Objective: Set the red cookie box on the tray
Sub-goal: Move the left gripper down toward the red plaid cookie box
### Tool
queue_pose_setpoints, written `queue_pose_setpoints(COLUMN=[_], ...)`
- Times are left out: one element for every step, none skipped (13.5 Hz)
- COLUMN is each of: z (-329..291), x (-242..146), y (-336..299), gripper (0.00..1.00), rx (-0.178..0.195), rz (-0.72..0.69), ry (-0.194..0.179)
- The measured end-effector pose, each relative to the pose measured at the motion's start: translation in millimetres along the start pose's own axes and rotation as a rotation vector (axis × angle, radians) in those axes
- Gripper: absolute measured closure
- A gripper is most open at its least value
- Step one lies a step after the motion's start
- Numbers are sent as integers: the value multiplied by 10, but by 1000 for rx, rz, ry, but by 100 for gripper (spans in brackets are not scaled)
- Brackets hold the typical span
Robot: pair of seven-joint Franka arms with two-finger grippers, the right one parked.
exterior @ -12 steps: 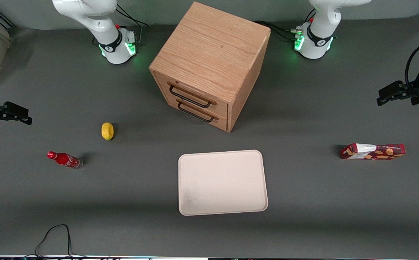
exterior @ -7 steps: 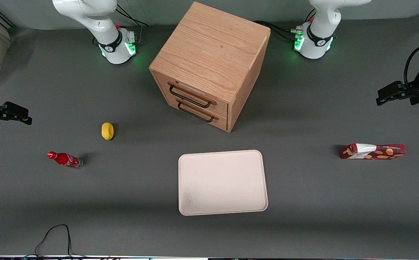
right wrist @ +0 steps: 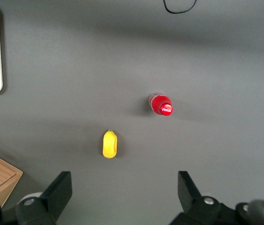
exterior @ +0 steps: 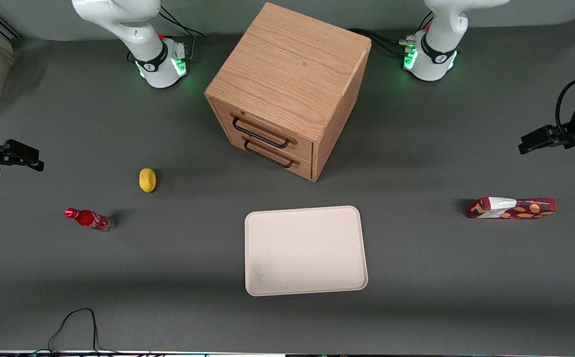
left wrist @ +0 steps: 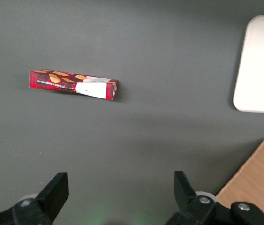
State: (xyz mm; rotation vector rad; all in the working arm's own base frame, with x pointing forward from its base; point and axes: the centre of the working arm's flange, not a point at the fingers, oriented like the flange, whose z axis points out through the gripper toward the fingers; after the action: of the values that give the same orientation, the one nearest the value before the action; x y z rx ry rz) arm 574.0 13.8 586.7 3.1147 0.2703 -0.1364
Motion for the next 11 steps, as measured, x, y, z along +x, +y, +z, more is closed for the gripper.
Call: queue_pose_setpoints(z=[71, 138, 204, 257, 299, 321, 323, 316, 312, 307, 298], x=[66, 132, 190, 235, 268, 288, 300, 305, 306, 308, 317], y=[-68, -157, -265, -384, -524, -686, -862, -1020, -1139, -1237, -1312], gripper=[0, 0, 0, 0, 0, 0, 0, 0, 0, 0, 0], rx=[-1, -1, -2, -2, -2, -3, -6, -10, -13, -17, -23], rz=[-38, -89, -150, -215, -287, -372, -473, -576, -675, -783, -909], ry=[-4, -6, -12, -16, -23, -25, -22, -16, -12, -7, 4])
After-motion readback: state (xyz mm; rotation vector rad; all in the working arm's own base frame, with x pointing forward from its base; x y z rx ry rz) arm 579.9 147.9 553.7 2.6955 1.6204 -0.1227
